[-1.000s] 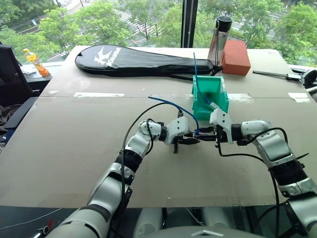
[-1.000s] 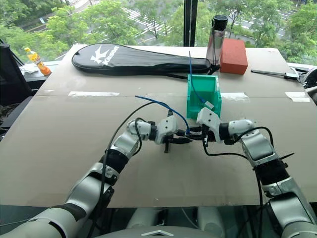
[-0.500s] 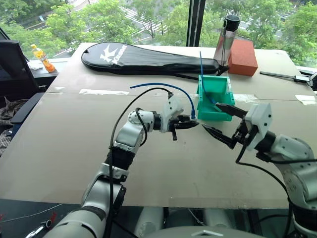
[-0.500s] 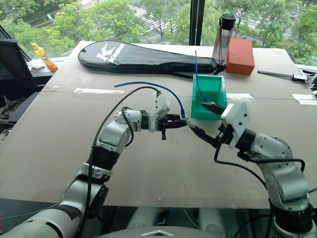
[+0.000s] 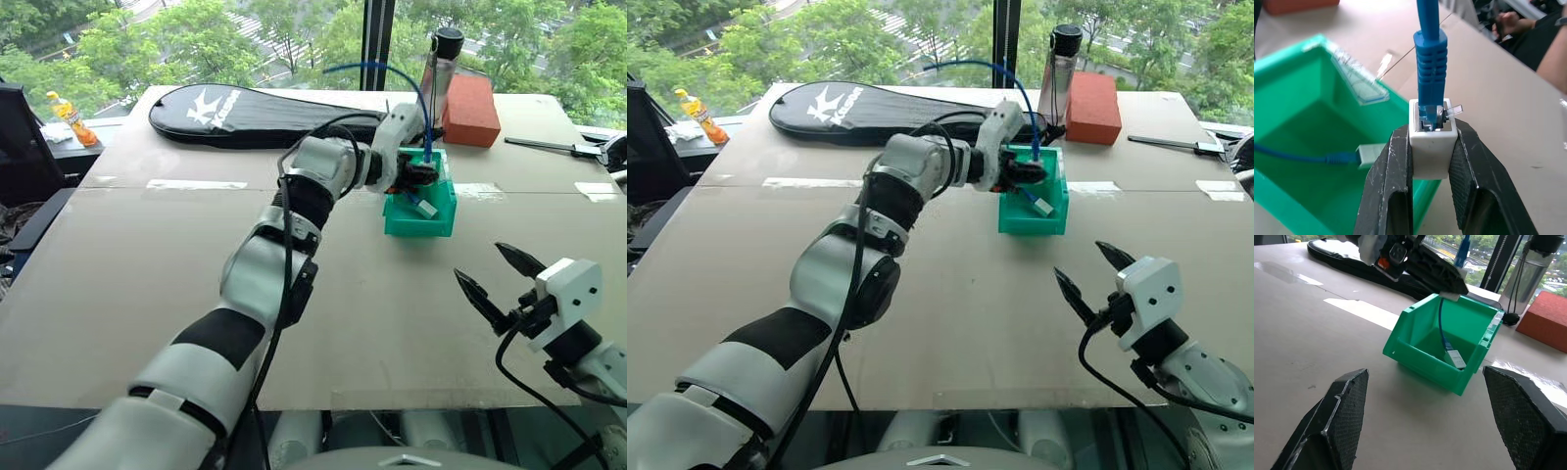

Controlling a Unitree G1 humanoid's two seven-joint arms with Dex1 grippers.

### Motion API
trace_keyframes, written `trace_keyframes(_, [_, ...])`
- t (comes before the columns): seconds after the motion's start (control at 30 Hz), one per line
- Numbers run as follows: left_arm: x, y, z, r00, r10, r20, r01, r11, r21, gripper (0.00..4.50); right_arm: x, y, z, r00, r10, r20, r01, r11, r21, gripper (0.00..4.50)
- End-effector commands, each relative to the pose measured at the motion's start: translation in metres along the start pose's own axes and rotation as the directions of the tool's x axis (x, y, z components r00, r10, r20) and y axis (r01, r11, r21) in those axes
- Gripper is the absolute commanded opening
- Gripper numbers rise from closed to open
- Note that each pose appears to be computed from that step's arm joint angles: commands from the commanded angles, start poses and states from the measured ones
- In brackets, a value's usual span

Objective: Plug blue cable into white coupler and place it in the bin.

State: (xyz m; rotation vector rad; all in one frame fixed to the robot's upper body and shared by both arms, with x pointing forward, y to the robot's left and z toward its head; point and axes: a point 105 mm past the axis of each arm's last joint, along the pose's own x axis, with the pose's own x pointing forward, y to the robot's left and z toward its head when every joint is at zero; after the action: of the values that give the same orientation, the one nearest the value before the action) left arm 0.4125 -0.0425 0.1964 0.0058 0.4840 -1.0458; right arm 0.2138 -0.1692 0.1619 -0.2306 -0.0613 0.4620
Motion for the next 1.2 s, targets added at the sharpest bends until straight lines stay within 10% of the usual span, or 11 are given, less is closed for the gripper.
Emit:
trace_keyframes(0.03, [0.003, 0.005, 0.014, 0.995, 0.091, 0.037, -0.092, 0.995, 0.026, 1.46, -0.011, -0.007, 0.011, 0.998, -0.061, 0.031, 0.062, 0.997, -0.051, 3.71])
trace_keyframes(0.27, [-0.005, 0.001, 0.026, 0.998, 0.037, 0.059, -0.035, 0.999, -0.024, 4.46, -0.015, -0.013, 0.007, 0.997, -0.075, 0.027, 0.076, 0.997, -0.026, 3.71])
trace_keyframes(0.63, [-0.066, 0.003, 0.034, 0.987, -0.099, 0.125, 0.102, 0.995, -0.019, 4.50, -0.003, -0.045, 0.011, 1.000, -0.017, 0.020, 0.017, 1.000, -0.017, 4.48])
trace_keyframes(0.93, [-0.137, 0.009, -0.018, 0.916, -0.065, 0.395, -0.044, 0.965, 0.260, 4.50, 0.009, -0.064, 0.019, 0.990, 0.139, -0.032, -0.140, 0.989, -0.053, 4.48])
trace_keyframes(1.2, [-0.183, 0.025, -0.097, 0.929, -0.020, 0.370, -0.084, 0.961, 0.262, 4.50, -0.001, -0.077, 0.023, 0.982, 0.163, -0.094, -0.170, 0.983, -0.075, 4.48])
